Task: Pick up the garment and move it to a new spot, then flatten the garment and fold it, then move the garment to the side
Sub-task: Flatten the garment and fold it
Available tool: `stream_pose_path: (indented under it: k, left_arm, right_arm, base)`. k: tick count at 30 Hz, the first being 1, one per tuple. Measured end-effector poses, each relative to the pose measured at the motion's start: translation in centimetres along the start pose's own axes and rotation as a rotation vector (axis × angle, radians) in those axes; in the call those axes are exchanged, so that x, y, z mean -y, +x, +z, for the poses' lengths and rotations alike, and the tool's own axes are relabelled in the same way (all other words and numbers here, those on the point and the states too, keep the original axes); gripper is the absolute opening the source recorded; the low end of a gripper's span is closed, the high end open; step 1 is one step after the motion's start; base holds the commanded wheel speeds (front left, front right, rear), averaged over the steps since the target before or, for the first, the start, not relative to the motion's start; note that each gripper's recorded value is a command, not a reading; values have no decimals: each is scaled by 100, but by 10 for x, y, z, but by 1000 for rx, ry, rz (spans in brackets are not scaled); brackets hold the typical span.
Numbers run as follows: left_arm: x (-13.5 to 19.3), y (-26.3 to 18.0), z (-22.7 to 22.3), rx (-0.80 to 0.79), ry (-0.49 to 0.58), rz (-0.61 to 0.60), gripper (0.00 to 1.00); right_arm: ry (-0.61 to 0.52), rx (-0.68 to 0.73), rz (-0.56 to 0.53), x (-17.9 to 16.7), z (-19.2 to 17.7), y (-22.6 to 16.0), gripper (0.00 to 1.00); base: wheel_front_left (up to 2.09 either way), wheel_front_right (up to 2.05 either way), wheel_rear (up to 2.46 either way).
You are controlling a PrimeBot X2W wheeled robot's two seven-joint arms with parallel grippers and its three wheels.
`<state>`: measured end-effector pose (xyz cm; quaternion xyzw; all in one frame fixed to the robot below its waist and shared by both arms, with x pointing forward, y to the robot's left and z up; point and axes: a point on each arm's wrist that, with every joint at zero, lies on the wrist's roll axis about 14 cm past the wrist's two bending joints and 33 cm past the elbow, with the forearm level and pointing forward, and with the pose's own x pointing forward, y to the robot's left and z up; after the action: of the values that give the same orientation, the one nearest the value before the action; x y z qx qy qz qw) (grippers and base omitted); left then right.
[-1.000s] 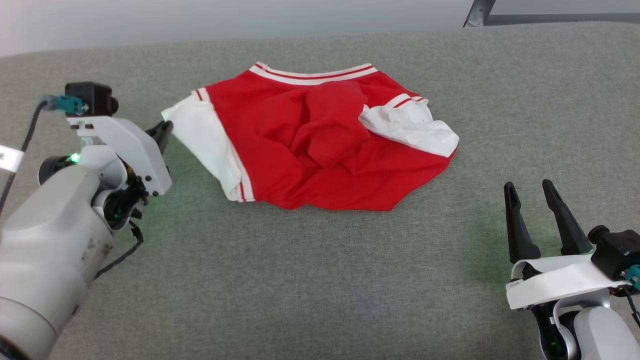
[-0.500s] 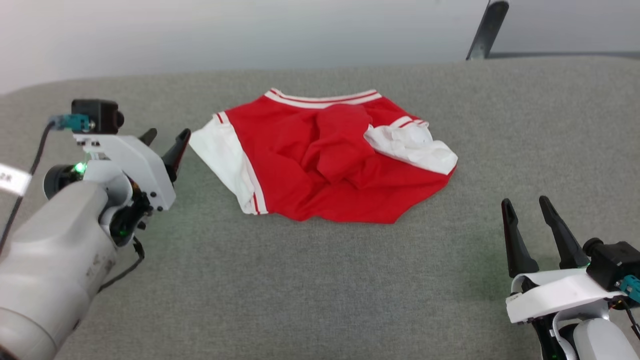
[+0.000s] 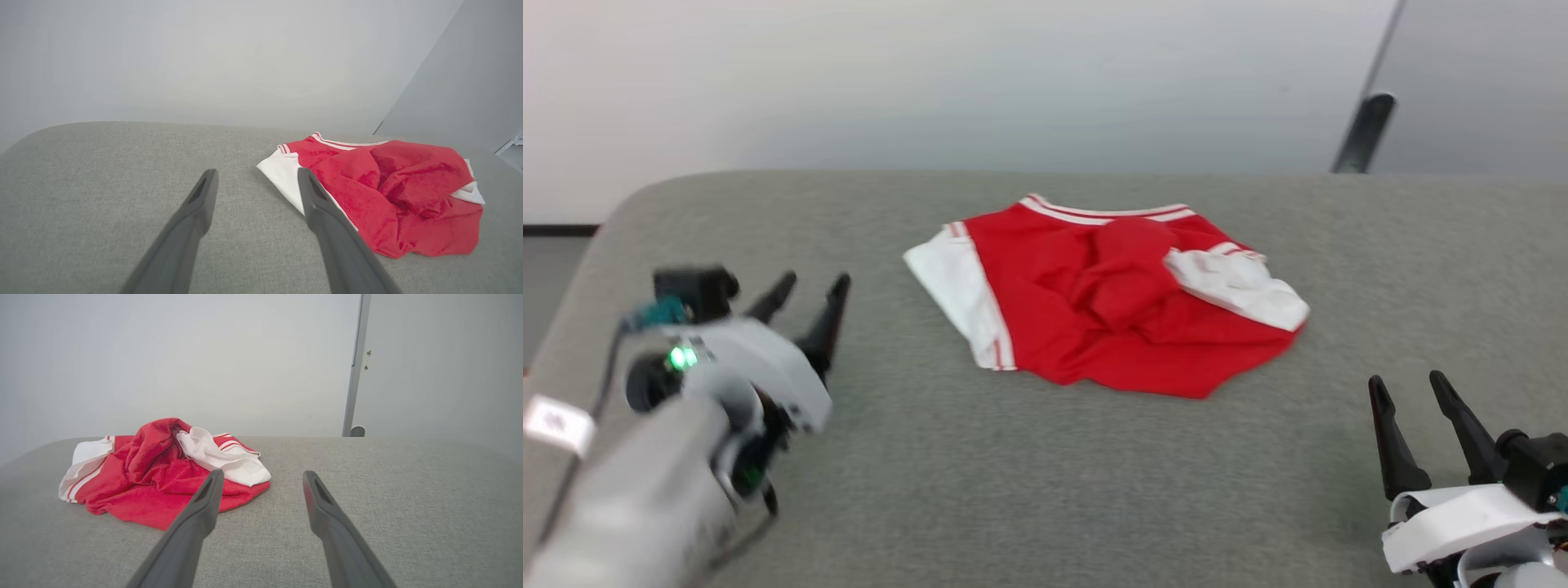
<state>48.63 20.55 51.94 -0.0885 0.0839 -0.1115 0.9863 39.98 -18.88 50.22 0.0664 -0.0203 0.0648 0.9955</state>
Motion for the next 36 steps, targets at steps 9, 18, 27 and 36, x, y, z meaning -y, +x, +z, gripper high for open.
stream_pose_path:
  k: [9, 18, 27, 36]
  left_arm:
    - [-5, -81, -30, 90, 7, 142, 100]
    - [-1, -135, -39, 158, 42, 263, 100]
    - [-1, -135, -41, 168, 39, 302, 100]
    - [-10, -130, -56, 134, 9, 347, 100]
  right_arm:
    - [-165, -216, 211, -35, -22, 25, 100]
    - [-435, -510, 468, -65, -41, 58, 100]
    - [-631, -618, 516, -50, -36, 114, 100]
    - [-699, -738, 617, -58, -86, 129, 100]
  base:
    - [0, 0, 0]
    - [0, 0, 0]
    - [0, 0, 0]
    - [0, 0, 0]
